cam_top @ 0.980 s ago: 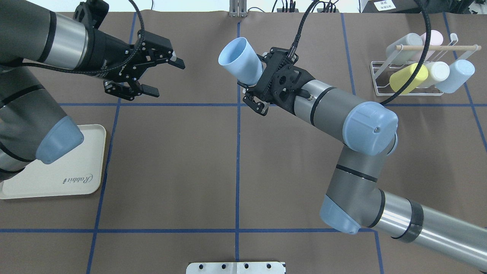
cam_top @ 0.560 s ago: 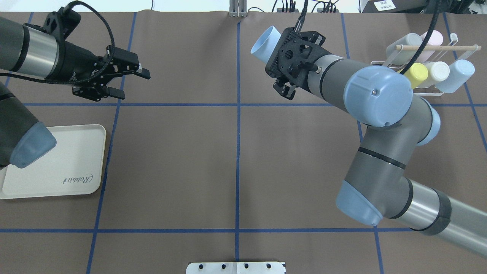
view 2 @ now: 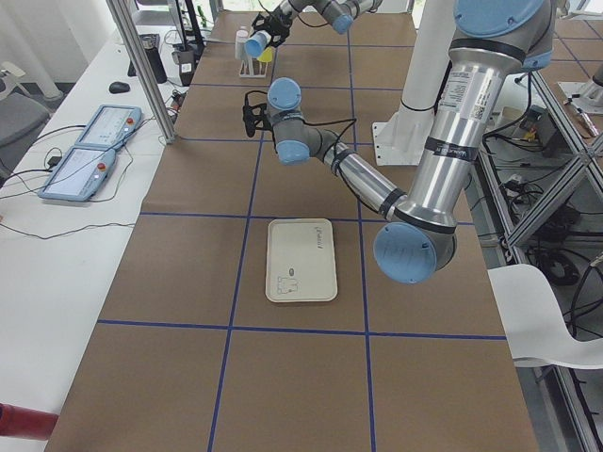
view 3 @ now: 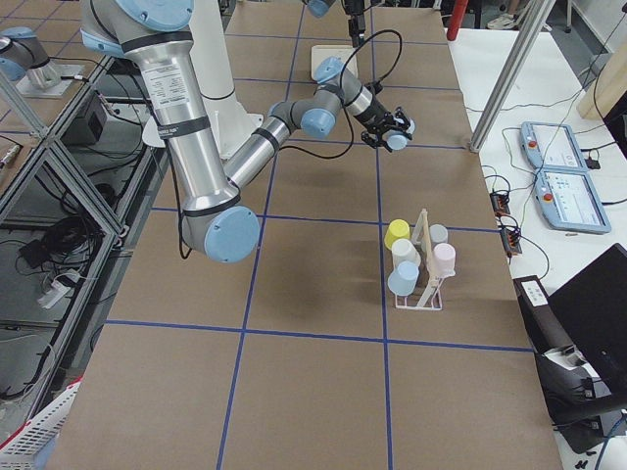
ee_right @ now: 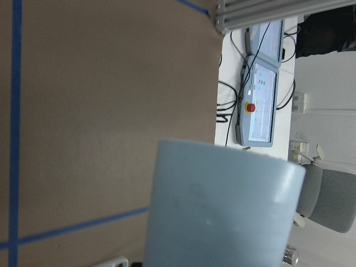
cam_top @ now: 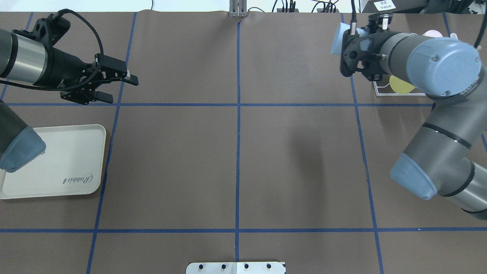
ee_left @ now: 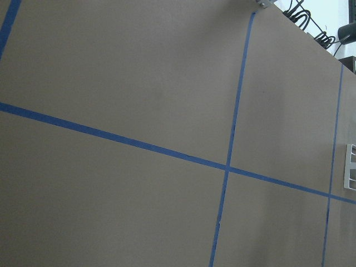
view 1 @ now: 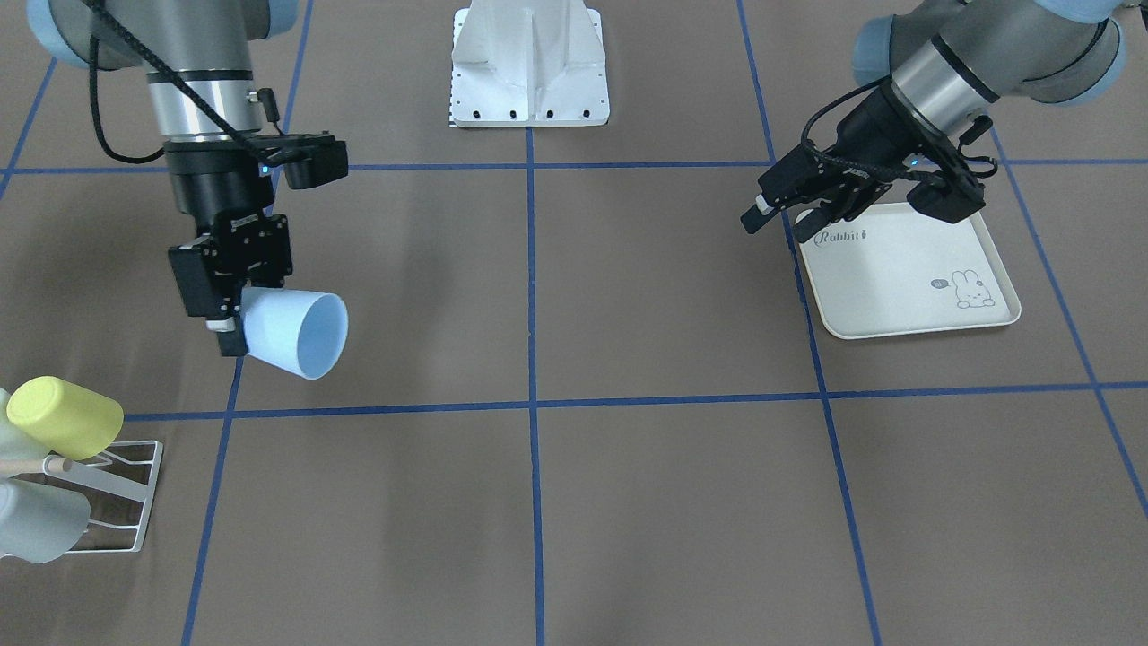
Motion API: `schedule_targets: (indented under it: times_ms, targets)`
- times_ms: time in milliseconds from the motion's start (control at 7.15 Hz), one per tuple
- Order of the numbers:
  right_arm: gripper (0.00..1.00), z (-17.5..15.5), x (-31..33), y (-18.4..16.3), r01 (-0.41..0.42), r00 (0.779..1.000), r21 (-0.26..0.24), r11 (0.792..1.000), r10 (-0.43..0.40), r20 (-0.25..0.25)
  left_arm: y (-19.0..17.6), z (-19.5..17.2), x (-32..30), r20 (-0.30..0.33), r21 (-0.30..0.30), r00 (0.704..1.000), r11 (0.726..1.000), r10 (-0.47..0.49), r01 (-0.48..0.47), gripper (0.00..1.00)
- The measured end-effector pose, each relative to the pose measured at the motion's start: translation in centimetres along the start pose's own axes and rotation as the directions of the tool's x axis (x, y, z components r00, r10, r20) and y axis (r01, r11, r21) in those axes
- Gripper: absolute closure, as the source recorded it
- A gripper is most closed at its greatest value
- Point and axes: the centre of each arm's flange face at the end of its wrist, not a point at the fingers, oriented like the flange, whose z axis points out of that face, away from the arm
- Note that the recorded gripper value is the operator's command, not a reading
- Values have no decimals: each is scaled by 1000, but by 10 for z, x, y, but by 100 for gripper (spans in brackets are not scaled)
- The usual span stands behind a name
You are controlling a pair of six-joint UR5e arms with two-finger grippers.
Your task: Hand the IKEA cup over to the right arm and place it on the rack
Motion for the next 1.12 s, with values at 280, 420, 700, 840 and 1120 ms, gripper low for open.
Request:
schedule_targets:
  times_ms: [280,420,700,840,1120]
  targets:
    - [83,11,19,79,304,953,-129,944,-304,20,0,0,0,0,-1,1000,1000,1,-1,0]
    - [82,19,27,113,448,894,-180,876,-444,64,1,0,0,-1,-2,1000,1000,1,-1,0]
    - [77,38,40,169,667,745,-231,708,-643,180,0,0,0,0,0,1000,1000,1,-1,0]
    - [76,49,44,192,731,682,-242,638,-694,230,0,0,-1,0,2,1000,1000,1,-1,0]
    - [75,82,42,234,788,612,-266,555,-753,242,0,1,-1,1,1,1000,1000,1,-1,0]
